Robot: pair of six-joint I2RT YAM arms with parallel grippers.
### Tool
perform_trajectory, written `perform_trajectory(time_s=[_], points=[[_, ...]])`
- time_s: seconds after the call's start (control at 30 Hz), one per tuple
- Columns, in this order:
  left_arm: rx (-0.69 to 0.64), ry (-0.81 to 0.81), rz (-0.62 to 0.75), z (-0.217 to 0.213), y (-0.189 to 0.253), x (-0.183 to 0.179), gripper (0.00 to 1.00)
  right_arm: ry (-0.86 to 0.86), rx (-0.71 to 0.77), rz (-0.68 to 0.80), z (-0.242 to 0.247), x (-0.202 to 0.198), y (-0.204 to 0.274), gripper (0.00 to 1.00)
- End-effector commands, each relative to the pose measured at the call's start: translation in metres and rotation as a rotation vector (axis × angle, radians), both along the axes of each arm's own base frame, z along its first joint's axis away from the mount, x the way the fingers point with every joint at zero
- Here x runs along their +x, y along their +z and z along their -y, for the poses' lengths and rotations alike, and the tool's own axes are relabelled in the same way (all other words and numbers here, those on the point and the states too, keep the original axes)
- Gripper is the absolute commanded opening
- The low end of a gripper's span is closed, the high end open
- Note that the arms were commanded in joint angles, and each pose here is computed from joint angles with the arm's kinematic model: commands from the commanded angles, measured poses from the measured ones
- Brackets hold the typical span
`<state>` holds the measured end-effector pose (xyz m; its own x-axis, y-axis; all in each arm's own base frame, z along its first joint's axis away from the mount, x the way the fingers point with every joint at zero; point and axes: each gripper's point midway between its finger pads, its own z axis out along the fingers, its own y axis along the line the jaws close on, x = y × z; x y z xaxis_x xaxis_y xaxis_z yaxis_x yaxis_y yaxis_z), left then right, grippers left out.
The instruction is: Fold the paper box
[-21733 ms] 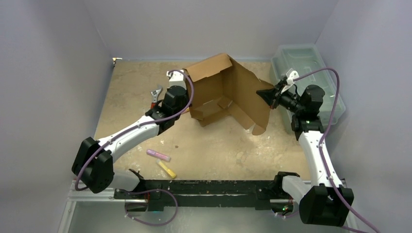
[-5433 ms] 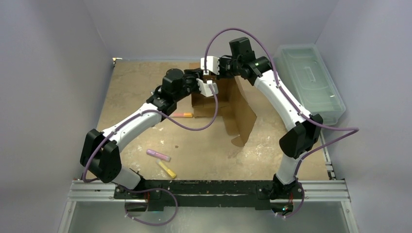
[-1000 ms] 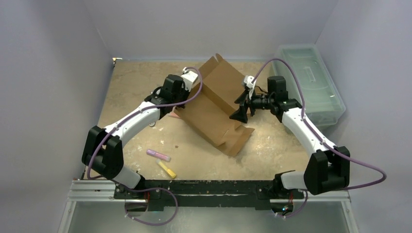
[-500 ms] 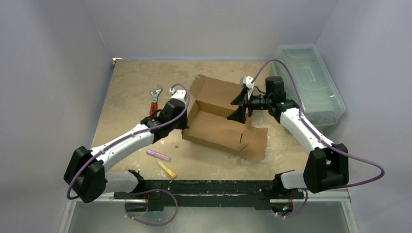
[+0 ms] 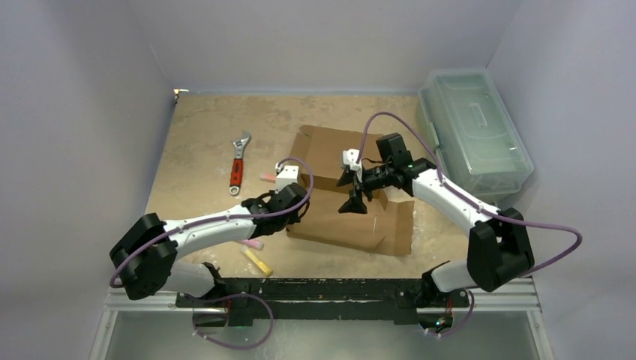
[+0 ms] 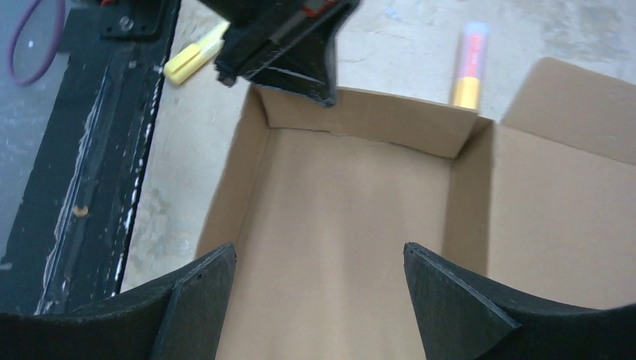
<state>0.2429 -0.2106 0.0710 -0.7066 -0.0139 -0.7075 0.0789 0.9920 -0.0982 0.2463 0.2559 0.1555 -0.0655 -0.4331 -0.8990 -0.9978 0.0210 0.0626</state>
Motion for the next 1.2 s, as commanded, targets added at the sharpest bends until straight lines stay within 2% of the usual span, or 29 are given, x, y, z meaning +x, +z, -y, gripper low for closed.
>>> perform_trajectory(time_s=[0.0, 0.13, 0.27, 0.4, 0.83, 1.17], points=[[0.032, 0.067, 0.038, 0.0, -0.003, 0.007, 0.0, 0.135, -0.022, 0.1, -0.003, -0.02, -0.011, 0.85], [0.029, 0.062, 0.027, 0.004, -0.011, 0.004, 0.0, 0.223, -0.035, 0.174, -0.004, -0.032, -0.016, 0.87], [0.021, 0.047, 0.017, 0.008, -0.015, 0.001, 0.0, 0.343, -0.075, 0.277, 0.006, -0.045, -0.031, 0.92], [0.009, 0.046, 0.016, 0.011, -0.015, -0.001, 0.0, 0.34, -0.11, 0.323, 0.011, -0.043, -0.036, 0.95], [-0.126, 0.096, 0.069, 0.011, 0.001, -0.002, 0.0, 0.341, -0.218, 0.4, -0.011, -0.051, -0.055, 0.93], [-0.137, 0.126, 0.067, 0.012, -0.002, 0.0, 0.0, 0.343, -0.244, 0.411, -0.031, -0.059, -0.067, 0.87]])
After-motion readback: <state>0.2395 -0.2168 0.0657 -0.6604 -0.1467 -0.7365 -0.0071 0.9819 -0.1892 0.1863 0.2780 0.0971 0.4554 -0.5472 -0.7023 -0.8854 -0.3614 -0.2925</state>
